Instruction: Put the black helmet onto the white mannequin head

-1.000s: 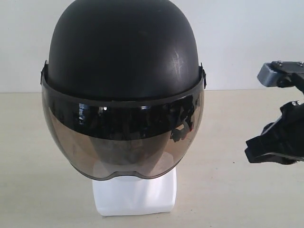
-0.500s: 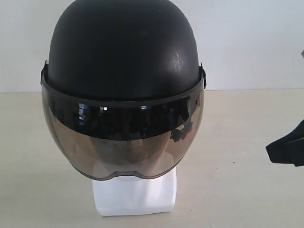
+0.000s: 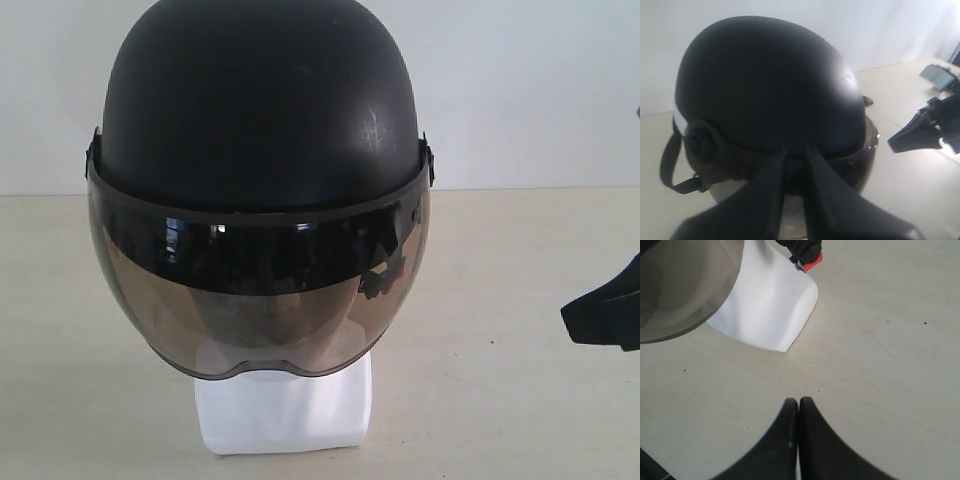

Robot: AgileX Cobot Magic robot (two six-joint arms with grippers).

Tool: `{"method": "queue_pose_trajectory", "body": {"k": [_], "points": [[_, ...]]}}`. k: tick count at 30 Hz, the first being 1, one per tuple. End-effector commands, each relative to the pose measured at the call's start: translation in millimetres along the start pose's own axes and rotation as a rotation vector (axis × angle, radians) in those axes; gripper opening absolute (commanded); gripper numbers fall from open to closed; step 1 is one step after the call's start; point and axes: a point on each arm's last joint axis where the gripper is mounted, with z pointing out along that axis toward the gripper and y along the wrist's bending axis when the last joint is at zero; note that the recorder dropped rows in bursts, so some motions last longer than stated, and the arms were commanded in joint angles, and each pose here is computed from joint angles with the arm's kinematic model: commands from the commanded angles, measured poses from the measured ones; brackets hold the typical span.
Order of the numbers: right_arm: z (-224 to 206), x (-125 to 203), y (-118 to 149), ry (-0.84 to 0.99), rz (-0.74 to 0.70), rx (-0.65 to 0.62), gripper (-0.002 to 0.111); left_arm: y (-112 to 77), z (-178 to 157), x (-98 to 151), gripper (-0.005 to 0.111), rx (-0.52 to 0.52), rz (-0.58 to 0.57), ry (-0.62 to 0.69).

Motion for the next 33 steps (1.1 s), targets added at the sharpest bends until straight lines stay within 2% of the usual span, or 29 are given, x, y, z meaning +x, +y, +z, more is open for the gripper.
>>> {"method": "queue_pose_trajectory", "body": {"k": [1,4,5,6,7,10,12,15,18,23,27,33], "points": [[-1.4,1.4,0.5,-0.003,-0.002,0.0,0.0,-6.5,-15.4,-5.6,0.013,-0.082,0.181,0.017],[-1.4,1.4,0.5,-0.003,-0.002,0.0,0.0,-17.1,-32.8,-10.1,0.013,-0.134,0.278,0.037],[-1.4,1.4,0.5,-0.003,-0.002,0.0,0.0,-25.5,-49.2,-10.8,0.013,-0.196,0.342,0.06],[-1.4,1.4,0.5,-0.003,-0.002,0.0,0.0,-32.2,-66.6,-9.4,0.013,-0.28,0.335,0.078],[-1.4,1.4,0.5,-0.003,-0.002,0.0,0.0,-34.9,-77.6,-8.2,0.013,-0.347,0.298,0.074],[-1.4,1.4,0.5,-0.003,-0.002,0.0,0.0,-42.3,-127.1,10.0,0.013,-0.668,0.088,0.001],[-1.4,1.4,0.5,-0.003,-0.002,0.0,0.0,-46.0,-141.5,22.6,0.013,-0.744,0.092,-0.047],[-1.4,1.4,0.5,-0.003,-0.002,0.0,0.0,-46.3,-143.6,39.1,0.013,-0.756,0.132,-0.13],[-1.4,1.4,0.5,-0.003,-0.002,0.0,0.0,-36.6,-132.5,54.7,0.013,-0.747,0.155,-0.245],[-1.5,1.3,0.8,-0.005,0.001,-0.003,0.0,-0.3,-91.5,73.4,0.013,-0.72,0.151,-0.385],[-1.5,1.3,0.8,-0.005,0.001,-0.003,0.0,28.4,-61.0,103.4,0.013,-0.703,0.123,-0.473],[-1.5,1.3,0.8,-0.005,0.001,-0.003,0.0,52.3,-37.4,145.3,0.013,-0.708,0.114,-0.506]]}}
